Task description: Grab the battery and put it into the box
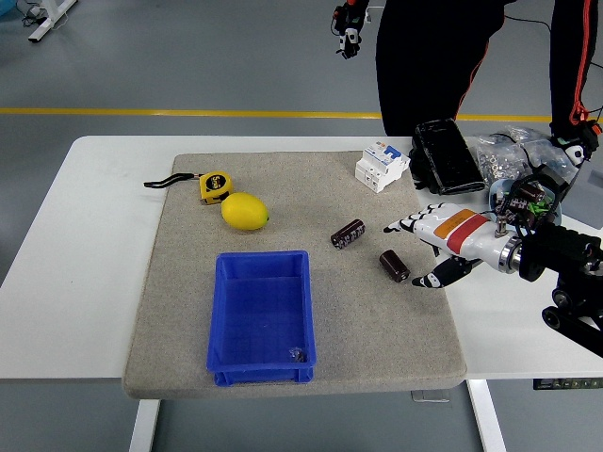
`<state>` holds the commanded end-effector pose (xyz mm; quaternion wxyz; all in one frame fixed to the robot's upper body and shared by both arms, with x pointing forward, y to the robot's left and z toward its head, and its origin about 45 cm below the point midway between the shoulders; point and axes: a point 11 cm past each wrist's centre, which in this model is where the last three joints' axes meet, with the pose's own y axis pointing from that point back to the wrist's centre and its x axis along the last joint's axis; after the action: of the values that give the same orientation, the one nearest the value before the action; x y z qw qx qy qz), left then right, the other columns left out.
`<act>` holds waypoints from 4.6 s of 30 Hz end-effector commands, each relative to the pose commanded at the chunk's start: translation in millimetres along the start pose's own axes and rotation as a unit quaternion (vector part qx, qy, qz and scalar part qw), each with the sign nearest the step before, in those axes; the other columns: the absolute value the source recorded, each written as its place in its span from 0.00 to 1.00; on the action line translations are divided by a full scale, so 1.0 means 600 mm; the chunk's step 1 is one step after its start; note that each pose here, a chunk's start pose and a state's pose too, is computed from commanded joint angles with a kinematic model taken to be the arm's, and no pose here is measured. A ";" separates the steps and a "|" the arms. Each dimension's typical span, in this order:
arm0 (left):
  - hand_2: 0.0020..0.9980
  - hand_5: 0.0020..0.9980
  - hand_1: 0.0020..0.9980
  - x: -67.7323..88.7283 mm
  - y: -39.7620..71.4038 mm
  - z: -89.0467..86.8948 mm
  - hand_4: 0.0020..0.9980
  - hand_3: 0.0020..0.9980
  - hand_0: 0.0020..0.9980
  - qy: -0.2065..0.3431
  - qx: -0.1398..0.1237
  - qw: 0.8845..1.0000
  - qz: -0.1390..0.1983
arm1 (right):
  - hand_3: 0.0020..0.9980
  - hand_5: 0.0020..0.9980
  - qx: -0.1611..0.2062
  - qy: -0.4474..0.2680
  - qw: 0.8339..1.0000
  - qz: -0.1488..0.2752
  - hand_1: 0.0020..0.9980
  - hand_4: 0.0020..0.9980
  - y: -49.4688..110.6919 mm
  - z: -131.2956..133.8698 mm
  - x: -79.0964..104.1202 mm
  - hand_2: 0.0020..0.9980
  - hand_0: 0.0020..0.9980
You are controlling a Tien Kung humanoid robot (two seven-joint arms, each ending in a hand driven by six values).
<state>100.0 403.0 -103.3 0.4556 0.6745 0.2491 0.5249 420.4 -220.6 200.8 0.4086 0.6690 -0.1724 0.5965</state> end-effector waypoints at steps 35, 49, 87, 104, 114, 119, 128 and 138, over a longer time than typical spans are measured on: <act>0.63 0.59 0.59 0.000 0.002 0.010 0.63 0.58 0.58 -0.008 -0.007 1.000 0.000 | 0.78 0.35 0.005 0.083 0.995 -0.053 0.68 0.84 -0.071 -0.012 -0.007 0.75 0.77; 0.63 0.59 0.59 -0.005 0.003 0.014 0.63 0.58 0.58 -0.010 -0.010 1.000 -0.002 | 0.72 0.36 -0.013 0.072 0.995 -0.066 0.67 0.81 -0.062 0.009 -0.027 0.73 0.77; 0.63 0.59 0.60 -0.001 0.001 0.007 0.63 0.58 0.58 -0.015 -0.005 1.000 -0.001 | 0.47 0.33 -0.004 0.051 0.998 -0.029 0.46 0.68 -0.054 0.007 -0.011 0.50 0.53; 0.63 0.59 0.59 0.002 -0.001 -0.003 0.63 0.58 0.58 -0.012 0.000 1.000 0.002 | 0.52 0.34 0.097 0.036 0.993 0.054 0.56 0.72 -0.068 -0.185 0.124 0.61 0.60; 0.62 0.59 0.59 0.005 -0.001 -0.002 0.63 0.58 0.58 -0.013 0.001 1.000 0.004 | 0.54 0.35 0.141 0.063 0.988 0.024 0.64 0.76 -0.104 -0.266 0.117 0.73 0.68; 0.62 0.59 0.59 0.006 0.000 0.002 0.63 0.58 0.58 -0.009 -0.001 1.000 0.006 | 0.63 0.35 0.148 0.070 0.986 0.020 0.68 0.79 -0.113 -0.277 0.112 0.77 0.71; 0.62 0.59 0.58 0.009 0.000 0.003 0.63 0.58 0.58 -0.011 -0.002 1.000 0.006 | 0.89 0.38 0.154 0.069 0.986 0.012 0.73 0.86 -0.114 -0.284 0.108 0.85 0.74; 0.62 0.58 0.58 0.010 -0.001 0.003 0.63 0.58 0.58 -0.011 -0.001 1.000 0.007 | 0.90 0.38 0.155 0.056 0.986 0.022 0.75 0.87 -0.114 -0.276 0.112 0.86 0.75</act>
<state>103.6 407.2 -100.9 0.4557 0.6813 0.2387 0.5207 376.1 -37.4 233.4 0.2963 0.6856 -0.0693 0.6614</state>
